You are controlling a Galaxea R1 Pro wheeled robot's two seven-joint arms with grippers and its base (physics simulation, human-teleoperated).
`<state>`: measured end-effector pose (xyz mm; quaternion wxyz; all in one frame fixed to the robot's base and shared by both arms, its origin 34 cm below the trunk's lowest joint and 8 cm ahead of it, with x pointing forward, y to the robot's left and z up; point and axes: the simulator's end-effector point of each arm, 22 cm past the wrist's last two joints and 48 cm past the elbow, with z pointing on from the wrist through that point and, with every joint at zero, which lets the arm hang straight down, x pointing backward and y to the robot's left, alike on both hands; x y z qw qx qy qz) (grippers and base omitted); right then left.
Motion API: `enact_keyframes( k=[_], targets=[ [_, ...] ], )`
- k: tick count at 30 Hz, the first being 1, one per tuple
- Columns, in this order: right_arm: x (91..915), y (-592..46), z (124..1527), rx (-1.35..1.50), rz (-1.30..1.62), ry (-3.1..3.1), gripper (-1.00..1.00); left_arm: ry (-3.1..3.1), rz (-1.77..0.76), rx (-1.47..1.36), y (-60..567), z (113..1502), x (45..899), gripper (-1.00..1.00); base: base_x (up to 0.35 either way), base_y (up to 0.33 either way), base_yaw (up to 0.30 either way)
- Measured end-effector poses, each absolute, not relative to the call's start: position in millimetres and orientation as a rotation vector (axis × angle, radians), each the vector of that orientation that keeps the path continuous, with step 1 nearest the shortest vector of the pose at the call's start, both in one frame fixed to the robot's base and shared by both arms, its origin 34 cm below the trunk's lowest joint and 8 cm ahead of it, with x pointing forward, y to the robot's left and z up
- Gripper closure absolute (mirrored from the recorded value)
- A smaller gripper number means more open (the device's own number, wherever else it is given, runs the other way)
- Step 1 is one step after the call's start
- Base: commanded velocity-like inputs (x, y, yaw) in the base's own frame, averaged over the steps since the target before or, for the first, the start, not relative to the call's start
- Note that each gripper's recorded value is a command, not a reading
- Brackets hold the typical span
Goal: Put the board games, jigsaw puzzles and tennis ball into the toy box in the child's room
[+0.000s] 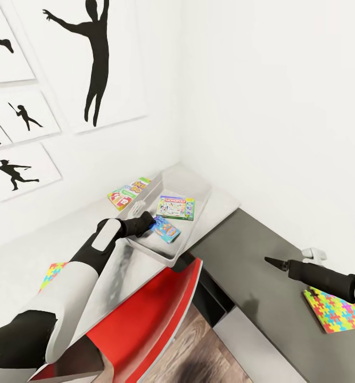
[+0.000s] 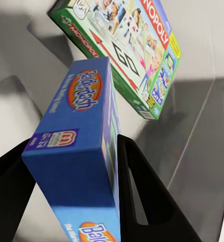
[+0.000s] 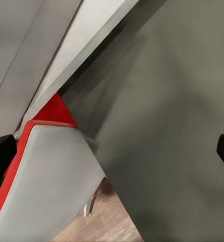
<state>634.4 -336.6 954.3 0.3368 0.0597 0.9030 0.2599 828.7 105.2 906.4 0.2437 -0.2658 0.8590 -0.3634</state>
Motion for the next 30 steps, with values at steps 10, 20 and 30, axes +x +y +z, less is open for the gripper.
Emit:
enact_keyframes(
  k=[10, 20, 30],
  targets=[
    [634.4, -336.7, 954.0, 0.156, 0.677, 2.355, -1.00, 2.347, -0.993, -0.727, 105.2, 905.9, 828.6, 1.00, 0.000, 0.000, 0.000],
    [634.4, -337.3, 954.0, 0.156, 0.676, 2.355, -1.00, 2.351, -0.987, -0.726, 105.8, 905.0, 828.2, -1.00, 0.000, 0.000, 0.000],
    [634.4, -337.6, 954.2, 0.156, 0.675, 2.355, -1.00, 2.350, -0.988, -0.730, 106.4, 904.9, 828.3, -1.00, 0.000, 0.000, 0.000]
  ],
)
